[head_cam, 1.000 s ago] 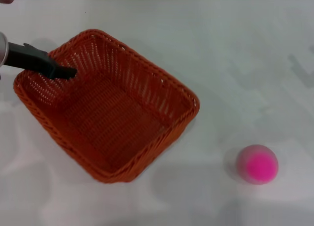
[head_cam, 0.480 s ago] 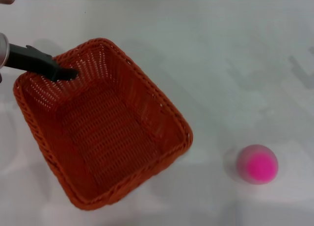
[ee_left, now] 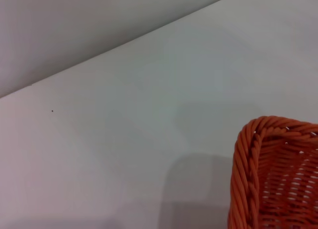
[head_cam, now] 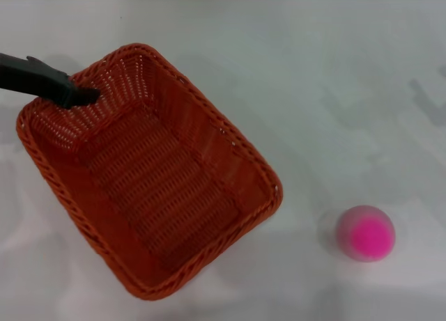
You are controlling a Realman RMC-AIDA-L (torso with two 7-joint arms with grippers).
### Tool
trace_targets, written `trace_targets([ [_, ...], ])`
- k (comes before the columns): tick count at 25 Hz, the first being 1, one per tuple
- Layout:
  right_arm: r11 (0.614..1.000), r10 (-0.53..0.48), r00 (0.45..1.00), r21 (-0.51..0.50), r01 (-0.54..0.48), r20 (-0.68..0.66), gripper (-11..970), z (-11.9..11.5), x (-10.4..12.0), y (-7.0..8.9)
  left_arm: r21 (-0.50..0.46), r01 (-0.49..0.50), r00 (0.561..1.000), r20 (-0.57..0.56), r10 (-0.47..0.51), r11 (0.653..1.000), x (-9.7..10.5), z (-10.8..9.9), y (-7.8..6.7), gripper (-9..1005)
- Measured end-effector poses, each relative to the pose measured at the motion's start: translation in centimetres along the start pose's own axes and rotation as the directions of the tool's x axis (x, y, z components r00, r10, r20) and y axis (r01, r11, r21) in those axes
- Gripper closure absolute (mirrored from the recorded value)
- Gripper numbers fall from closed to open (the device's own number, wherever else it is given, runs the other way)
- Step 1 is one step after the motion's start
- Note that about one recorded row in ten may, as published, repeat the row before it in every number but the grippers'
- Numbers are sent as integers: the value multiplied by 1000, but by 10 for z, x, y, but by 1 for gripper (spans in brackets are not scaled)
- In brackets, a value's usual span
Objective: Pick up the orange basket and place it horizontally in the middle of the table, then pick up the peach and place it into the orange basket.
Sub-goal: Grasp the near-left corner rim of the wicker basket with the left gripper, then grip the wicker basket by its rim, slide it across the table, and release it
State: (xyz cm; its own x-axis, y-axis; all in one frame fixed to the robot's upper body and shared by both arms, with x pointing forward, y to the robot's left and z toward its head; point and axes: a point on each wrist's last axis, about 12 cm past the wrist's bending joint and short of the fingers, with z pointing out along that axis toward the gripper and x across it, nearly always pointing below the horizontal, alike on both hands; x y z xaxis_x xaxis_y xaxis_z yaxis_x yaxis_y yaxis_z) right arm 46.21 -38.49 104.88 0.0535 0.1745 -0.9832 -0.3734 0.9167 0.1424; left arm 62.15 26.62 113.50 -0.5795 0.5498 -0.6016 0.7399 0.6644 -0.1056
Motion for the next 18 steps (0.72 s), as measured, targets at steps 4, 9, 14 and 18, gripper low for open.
trace_targets([
  [4,1000,0,1000,-4,0,3,221,0,0,0,-1,7,1000,0,-7,1000,0,0,0,750],
  [9,1000,0,1000,-14,0,-1,222,1,0,2,-3,12,1000,2,-12,1000,0,-1,1,795],
  [14,1000,-4,1000,-15,4,-3,222,2,0,2,-17,44,999,8,-44,999,-6,-6,5,818],
  [18,1000,-3,1000,-9,3,-11,222,5,1,1,-21,79,997,12,-79,997,-10,-9,6,825],
])
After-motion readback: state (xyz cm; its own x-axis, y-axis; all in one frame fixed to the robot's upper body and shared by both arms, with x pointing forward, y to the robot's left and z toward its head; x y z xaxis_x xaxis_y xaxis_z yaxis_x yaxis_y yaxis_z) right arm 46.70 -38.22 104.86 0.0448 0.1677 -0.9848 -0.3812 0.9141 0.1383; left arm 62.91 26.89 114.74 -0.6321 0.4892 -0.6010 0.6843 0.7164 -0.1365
